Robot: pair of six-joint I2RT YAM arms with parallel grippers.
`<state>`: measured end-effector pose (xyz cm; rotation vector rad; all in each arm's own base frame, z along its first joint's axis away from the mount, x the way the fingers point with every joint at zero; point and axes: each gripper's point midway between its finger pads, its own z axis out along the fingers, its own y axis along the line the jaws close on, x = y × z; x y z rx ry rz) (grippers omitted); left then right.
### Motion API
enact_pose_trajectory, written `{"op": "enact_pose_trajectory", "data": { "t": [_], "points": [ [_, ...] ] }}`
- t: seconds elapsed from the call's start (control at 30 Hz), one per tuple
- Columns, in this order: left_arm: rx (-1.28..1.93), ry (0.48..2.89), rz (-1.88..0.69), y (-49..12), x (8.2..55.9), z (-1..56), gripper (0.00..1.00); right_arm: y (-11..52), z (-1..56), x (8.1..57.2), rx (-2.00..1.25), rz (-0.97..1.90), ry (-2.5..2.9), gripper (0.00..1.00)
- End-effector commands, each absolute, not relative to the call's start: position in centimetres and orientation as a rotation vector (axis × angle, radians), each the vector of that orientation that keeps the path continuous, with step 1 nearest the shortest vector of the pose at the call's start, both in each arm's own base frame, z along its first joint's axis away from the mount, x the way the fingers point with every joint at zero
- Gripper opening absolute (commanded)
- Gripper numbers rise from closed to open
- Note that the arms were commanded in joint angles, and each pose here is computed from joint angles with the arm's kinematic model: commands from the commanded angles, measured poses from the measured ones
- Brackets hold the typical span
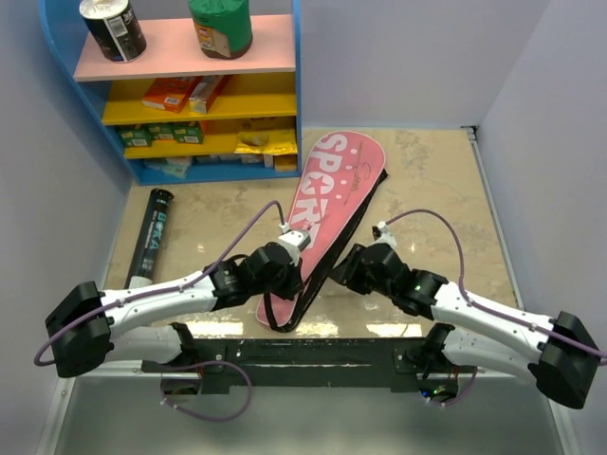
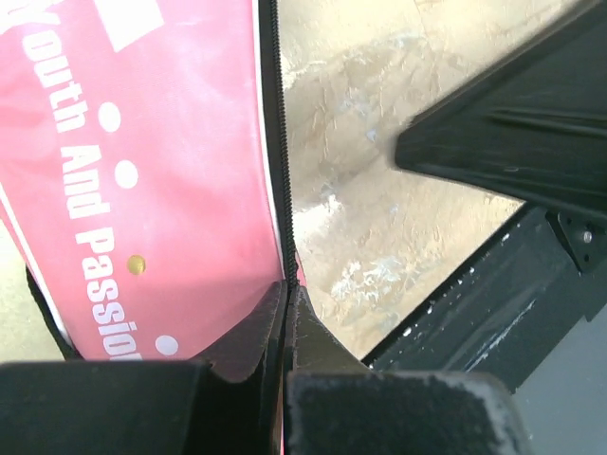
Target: Pack up the badminton gear
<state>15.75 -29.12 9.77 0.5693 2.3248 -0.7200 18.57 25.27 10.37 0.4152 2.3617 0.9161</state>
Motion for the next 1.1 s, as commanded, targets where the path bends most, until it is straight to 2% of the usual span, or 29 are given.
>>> {"op": "enact_pose_trajectory", "data": {
  "t": [0.0, 0.13, 0.2, 0.23, 0.27, 0.3, 0.33, 0.6, 0.7, 0.8, 0.83, 0.9, 0.93, 1.07],
  "points": [
    [0.598, 2.2, -0.835, -31.2, 16.7, 12.7, 0.01, 20.2, 10.1, 17.9, 0.423, 0.627, 2.387, 0.43],
    [0.721, 2.154, -1.03, -35.1, 15.6, 13.6, 0.25, 20.0, 11.4, 18.2, 0.422, 0.624, 2.364, 0.44],
    [0.722, 2.104, -1.073, -36.3, 16.0, 14.9, 0.43, 20.0, 11.5, 18.3, 0.413, 0.597, 2.374, 0.45],
    [0.72, 2.099, -1.074, -36.7, 16.2, 15.0, 0.57, 20.1, 12.0, 18.6, 0.417, 0.599, 2.363, 0.46],
    [0.719, 2.085, -1.078, -37.0, 16.5, 15.4, 0.8, 20.1, 12.1, 18.6, 0.414, 0.59, 2.364, 0.46],
    [0.712, 2.062, -1.076, -37.4, 17.0, 16.4, 0.95, 20.2, 12.2, 18.7, 0.414, 0.589, 2.365, 0.47],
    [0.694, 2.062, -1.044, -37.6, 17.7, 16.3, 1.0, 20.2, 12.7, 19.1, 0.419, 0.585, 2.346, 0.47],
    [0.64, 2.047, -0.92, -40.2, 23.2, 15.9, 1.0, 19.9, 17.0, 23.9, 0.46, 0.484, 2.215, 0.47],
    [0.592, 2.072, -0.896, -40.2, 25.7, 14.1, 0.95, 18.5, 18.8, 26.1, 0.508, 0.456, 2.165, 0.45],
    [0.547, 2.073, -0.893, -39.8, 27.8, 12.6, 0.84, 16.8, 20.4, 27.9, 0.531, 0.416, 2.113, 0.44],
    [0.527, 2.083, -0.887, -39.3, 28.8, 11.9, 0.75, 16.3, 21.2, 28.4, 0.524, 0.398, 2.092, 0.43],
    [0.513, 2.063, -0.899, -39.1, 29.9, 11.8, 0.65, 15.2, 21.4, 29.5, 0.54, 0.346, 2.078, 0.41],
    [0.504, 2.073, -0.896, -38.8, 30.5, 11.1, 0.53, 15.0, 21.8, 29.9, 0.527, 0.333, 2.074, 0.39],
    [0.484, 2.084, -0.897, -38.2, 32.3, 9.6, 0.36, 14.4, 21.7, 31.9, 0.54, 0.284, 2.058, 0.35]
  ]
}}
